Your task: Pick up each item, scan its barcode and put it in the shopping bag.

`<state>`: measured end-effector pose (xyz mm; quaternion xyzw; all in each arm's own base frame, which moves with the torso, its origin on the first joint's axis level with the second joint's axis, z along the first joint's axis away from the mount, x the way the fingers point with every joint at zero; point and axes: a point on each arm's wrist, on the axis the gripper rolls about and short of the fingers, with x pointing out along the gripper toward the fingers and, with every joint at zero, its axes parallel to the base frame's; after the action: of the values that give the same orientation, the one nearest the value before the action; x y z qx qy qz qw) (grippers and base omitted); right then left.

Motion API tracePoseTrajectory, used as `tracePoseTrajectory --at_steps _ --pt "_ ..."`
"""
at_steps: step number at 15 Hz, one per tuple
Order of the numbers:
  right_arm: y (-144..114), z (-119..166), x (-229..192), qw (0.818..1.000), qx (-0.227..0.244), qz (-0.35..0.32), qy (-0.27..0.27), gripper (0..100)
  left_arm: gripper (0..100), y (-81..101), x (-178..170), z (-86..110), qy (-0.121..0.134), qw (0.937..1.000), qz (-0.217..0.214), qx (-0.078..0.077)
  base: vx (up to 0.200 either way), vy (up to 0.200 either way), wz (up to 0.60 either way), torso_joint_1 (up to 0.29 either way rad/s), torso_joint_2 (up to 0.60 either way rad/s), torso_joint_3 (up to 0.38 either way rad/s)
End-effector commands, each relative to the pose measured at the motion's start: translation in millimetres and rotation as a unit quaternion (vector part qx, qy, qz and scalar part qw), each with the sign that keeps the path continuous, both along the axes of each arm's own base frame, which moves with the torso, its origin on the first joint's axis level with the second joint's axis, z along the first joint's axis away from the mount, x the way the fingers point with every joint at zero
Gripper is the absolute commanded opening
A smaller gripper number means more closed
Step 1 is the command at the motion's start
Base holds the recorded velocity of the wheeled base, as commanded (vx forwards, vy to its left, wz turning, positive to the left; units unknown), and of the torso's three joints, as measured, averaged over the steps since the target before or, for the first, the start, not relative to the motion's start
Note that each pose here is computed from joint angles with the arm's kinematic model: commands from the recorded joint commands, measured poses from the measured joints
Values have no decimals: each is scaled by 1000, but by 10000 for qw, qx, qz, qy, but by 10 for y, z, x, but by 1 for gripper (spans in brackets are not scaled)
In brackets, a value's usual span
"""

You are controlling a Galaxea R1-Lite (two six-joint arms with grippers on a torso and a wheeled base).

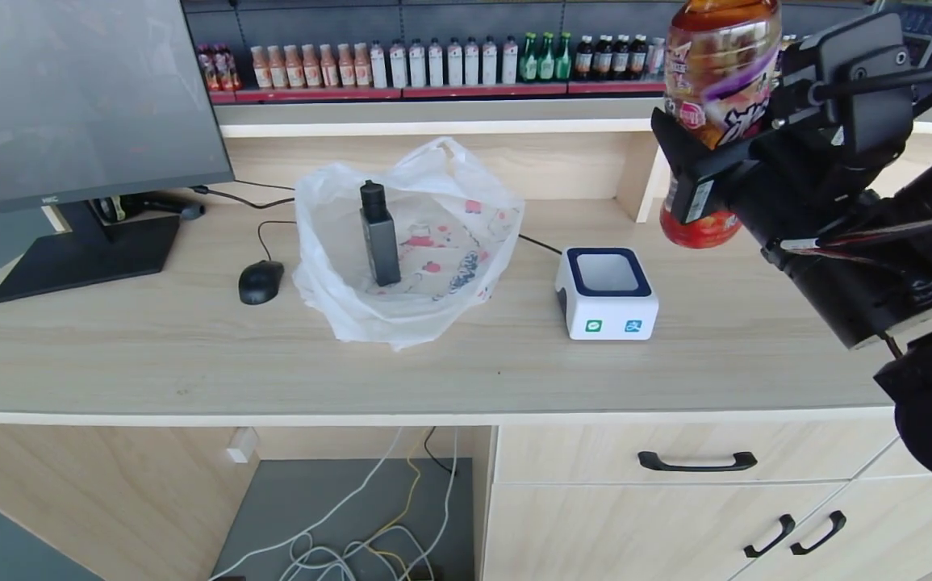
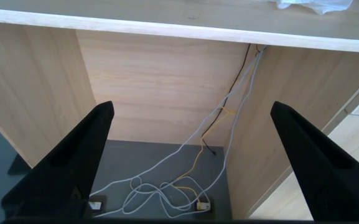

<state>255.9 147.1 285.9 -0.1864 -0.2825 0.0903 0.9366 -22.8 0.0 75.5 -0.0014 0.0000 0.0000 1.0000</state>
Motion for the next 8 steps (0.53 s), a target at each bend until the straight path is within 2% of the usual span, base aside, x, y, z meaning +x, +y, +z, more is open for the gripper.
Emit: tracePoseTrajectory --at_steps 1,3,5,8 --pt "57 -56 37 9988 -430 223 -99 0 100 0 0 0 0 10000 0 -2 0 0 0 0 0 0" --pt "97 -136 91 9967 -714 377 -113 0 100 0 0 0 0 10000 0 -2 0 0 0 0 0 0" --pt "105 -173 116 9892 -1311 556 -335 0 100 0 0 0 0 10000 0 -2 0 0 0 0 0 0" --pt "122 -253 177 9804 -1782 718 -441 0 100 0 0 0 0 10000 0 -2 0 0 0 0 0 0"
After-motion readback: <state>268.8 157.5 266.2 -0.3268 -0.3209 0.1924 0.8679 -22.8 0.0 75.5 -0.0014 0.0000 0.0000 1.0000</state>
